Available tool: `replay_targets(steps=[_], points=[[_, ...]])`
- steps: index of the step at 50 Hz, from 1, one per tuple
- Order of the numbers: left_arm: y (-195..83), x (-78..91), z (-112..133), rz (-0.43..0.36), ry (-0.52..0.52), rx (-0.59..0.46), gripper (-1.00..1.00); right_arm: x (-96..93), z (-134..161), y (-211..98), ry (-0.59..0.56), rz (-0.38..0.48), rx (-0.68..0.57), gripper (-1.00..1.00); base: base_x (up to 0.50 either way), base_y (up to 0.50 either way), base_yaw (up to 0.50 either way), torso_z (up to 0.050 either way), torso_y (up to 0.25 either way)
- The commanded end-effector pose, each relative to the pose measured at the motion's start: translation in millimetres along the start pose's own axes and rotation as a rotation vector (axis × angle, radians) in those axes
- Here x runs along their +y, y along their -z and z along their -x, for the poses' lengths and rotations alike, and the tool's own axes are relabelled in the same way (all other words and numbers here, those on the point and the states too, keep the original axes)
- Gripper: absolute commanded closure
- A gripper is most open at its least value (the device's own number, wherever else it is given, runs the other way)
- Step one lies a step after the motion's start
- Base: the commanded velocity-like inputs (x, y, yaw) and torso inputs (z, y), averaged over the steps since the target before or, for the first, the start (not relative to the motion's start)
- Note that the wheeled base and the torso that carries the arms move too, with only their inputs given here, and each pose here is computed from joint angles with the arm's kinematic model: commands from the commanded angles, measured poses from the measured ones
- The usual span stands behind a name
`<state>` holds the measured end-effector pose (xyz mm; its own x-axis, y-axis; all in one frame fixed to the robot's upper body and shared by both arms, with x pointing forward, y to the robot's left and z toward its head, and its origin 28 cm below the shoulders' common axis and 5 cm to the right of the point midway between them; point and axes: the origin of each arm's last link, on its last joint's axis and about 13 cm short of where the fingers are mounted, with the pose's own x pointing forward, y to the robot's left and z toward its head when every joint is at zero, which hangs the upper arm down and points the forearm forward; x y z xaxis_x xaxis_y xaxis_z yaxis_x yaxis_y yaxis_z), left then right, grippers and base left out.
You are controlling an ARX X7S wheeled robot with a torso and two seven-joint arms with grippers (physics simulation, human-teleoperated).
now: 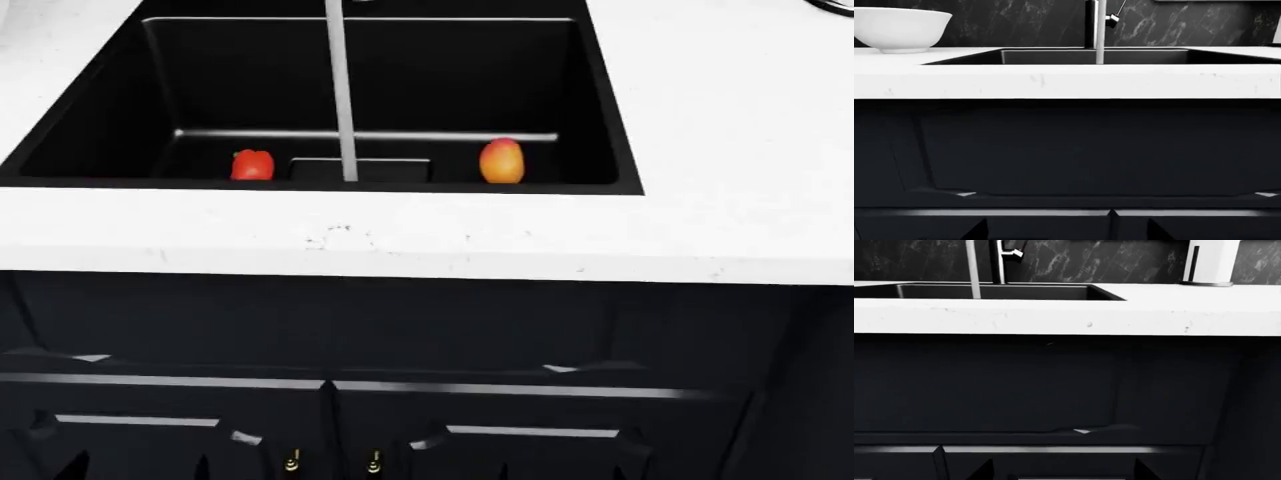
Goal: Pick the eggplants and mangos from the sink and place them in one bowl. Place the bell pepper in the other bowl. Then turn off the sink faucet.
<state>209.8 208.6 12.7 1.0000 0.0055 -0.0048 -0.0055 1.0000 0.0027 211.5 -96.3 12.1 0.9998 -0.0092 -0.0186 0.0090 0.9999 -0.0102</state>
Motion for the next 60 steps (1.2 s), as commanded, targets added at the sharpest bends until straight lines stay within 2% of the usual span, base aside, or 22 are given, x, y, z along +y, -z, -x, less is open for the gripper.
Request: replay_targets(steps=[1, 4, 12, 60], points=[[0.7, -1.5, 0.0, -0.046, 0.000, 0.016, -1.00, -0.3, -0.8, 0.0, 0.004, -0.004, 0.003, -1.00, 0.00, 0.00, 0.00, 0.000, 0.000], [-0.9, -2.8, -0.5, -0.010, 0.001, 0.013, -1.00, -0.2, -0.9, 0.3, 0.003, -0.003, 0.004, -1.00, 0.00, 0.00, 0.00, 0.000, 0.000], [-0.5, -1.4, 0.0, 0.002, 0.003, 0.012, -1.00, 0.0, -1.2, 0.4, 0.005, 0.001, 0.007, -1.00, 0.00, 0.00, 0.00, 0.002, 0.000], [-0.6, -0.2, 0.6, 0.019, 0.008, 0.016, -1.00, 0.8, -3.2, 0.2, 0.002, 0.023, 0.015, -1.00, 0.00, 0.00, 0.00, 0.050, 0.000]])
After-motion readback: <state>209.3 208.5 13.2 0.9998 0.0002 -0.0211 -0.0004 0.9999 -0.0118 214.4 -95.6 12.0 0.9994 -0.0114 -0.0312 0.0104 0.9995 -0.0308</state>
